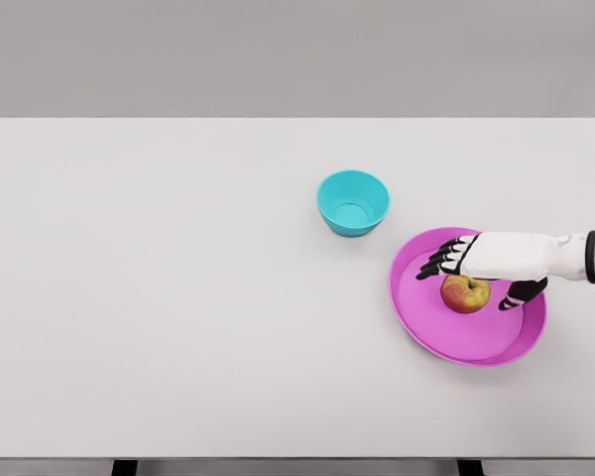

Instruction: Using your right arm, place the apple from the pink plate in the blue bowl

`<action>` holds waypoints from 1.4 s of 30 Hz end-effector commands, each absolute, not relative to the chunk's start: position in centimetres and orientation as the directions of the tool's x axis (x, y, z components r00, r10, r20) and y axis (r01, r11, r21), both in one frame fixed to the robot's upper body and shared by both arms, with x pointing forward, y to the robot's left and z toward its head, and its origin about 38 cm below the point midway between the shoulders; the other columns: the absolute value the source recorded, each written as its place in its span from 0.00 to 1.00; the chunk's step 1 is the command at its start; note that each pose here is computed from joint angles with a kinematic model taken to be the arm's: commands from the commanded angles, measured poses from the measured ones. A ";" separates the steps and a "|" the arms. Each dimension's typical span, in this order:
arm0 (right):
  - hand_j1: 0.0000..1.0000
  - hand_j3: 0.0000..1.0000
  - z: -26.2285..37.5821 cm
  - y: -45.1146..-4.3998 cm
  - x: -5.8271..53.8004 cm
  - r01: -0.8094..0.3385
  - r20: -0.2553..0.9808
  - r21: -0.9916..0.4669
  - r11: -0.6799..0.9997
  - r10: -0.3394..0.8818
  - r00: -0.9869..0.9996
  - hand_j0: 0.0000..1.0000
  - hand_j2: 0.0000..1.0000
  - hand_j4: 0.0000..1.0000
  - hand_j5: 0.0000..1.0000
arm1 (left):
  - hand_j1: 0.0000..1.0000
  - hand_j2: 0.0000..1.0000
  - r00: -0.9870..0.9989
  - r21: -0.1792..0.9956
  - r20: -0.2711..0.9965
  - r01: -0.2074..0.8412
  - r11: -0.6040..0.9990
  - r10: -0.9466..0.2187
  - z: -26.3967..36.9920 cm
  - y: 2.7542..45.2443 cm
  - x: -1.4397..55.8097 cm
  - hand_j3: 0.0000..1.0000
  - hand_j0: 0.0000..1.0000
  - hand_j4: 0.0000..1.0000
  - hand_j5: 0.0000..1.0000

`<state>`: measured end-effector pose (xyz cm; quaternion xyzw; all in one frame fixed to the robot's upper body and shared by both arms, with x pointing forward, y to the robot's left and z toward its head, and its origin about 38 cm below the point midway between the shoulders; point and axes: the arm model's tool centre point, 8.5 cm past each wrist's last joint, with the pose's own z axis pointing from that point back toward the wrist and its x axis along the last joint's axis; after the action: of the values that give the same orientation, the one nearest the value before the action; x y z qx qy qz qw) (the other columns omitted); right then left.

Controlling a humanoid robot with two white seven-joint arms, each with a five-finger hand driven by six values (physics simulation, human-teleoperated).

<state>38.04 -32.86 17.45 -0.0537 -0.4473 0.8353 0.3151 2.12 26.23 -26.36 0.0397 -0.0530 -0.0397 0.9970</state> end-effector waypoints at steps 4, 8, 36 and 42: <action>1.00 1.00 17.5 -32.7 38.0 -0.479 0.197 -0.782 -0.398 0.571 -0.797 1.00 1.00 1.00 1.00 | 1.00 1.00 0.991 0.083 0.102 0.075 0.994 -0.083 -26.4 26.2 2.1 1.00 1.00 1.00 1.00; 1.00 1.00 17.3 -32.5 37.8 -0.480 0.200 -0.780 -0.401 0.567 -0.799 1.00 1.00 1.00 1.00 | 1.00 1.00 0.991 0.083 0.103 0.075 0.994 -0.083 -26.4 26.2 2.1 1.00 1.00 1.00 1.00; 0.50 0.50 16.9 -32.7 37.7 -0.491 0.206 -0.771 -0.407 0.570 -0.796 0.50 0.50 0.50 0.50 | 1.00 1.00 0.991 0.083 0.102 0.075 0.994 -0.083 -26.4 26.2 2.1 1.00 1.00 1.00 1.00; 0.49 0.49 17.7 -32.8 38.3 -0.477 0.188 -0.781 -0.405 0.575 -0.796 0.49 0.49 0.49 0.49 | 1.00 1.00 0.991 0.083 0.103 0.076 0.994 -0.085 -26.4 26.2 2.1 1.00 1.00 1.00 1.00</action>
<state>38.32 -32.72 17.71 -0.0558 -0.4449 0.8380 0.3109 2.12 26.23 -26.36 0.0397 -0.0530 -0.0398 0.9970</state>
